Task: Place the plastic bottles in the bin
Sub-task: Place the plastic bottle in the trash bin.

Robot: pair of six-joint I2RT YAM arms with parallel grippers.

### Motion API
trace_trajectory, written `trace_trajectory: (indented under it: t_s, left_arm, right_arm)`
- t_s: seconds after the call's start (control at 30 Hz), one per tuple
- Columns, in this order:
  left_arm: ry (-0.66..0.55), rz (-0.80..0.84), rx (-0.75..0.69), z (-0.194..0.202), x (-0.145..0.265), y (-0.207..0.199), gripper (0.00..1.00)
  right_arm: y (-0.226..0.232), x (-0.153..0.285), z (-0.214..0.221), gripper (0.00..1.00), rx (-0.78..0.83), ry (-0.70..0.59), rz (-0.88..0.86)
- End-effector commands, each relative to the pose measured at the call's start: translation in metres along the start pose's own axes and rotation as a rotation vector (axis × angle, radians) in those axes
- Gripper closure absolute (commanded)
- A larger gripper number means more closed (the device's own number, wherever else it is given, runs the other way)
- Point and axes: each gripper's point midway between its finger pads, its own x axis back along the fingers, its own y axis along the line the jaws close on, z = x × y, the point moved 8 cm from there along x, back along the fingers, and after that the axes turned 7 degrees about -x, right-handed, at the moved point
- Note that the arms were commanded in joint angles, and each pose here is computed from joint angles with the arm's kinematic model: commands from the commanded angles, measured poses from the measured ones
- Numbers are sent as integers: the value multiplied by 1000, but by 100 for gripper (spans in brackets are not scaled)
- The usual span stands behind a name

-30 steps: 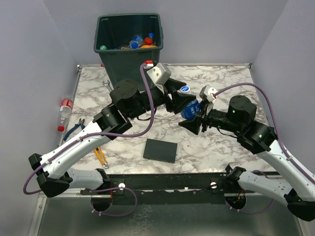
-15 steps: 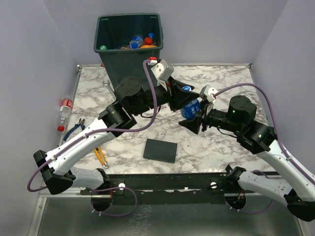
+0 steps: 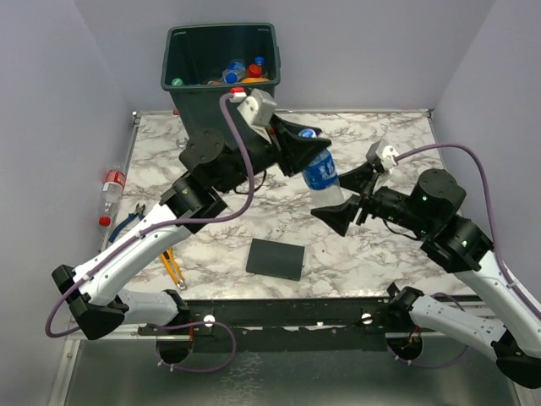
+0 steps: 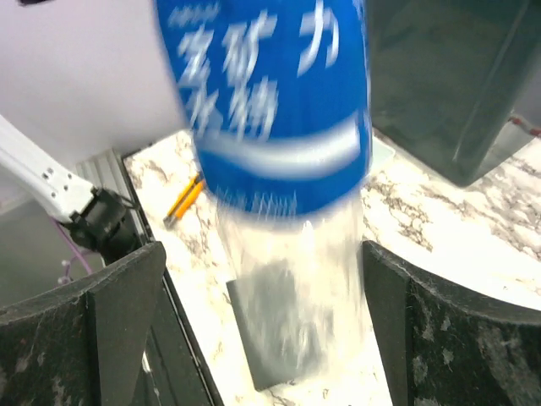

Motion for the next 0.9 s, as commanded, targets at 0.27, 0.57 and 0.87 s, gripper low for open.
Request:
trace_trajectory:
  t_s: [0.27, 0.57, 0.87]
  left_arm:
    - [-579, -698, -391, -172, 38, 107, 100]
    - [-816, -1011, -266, -174, 56, 235, 100]
    - [-874, -972, -34, -131, 34, 323, 100]
  right_arm:
    - [32, 67, -41, 0, 17, -380, -34]
    - [14, 58, 5, 0, -107, -434, 30]
    - [-2, 41, 35, 0, -178, -376, 96]
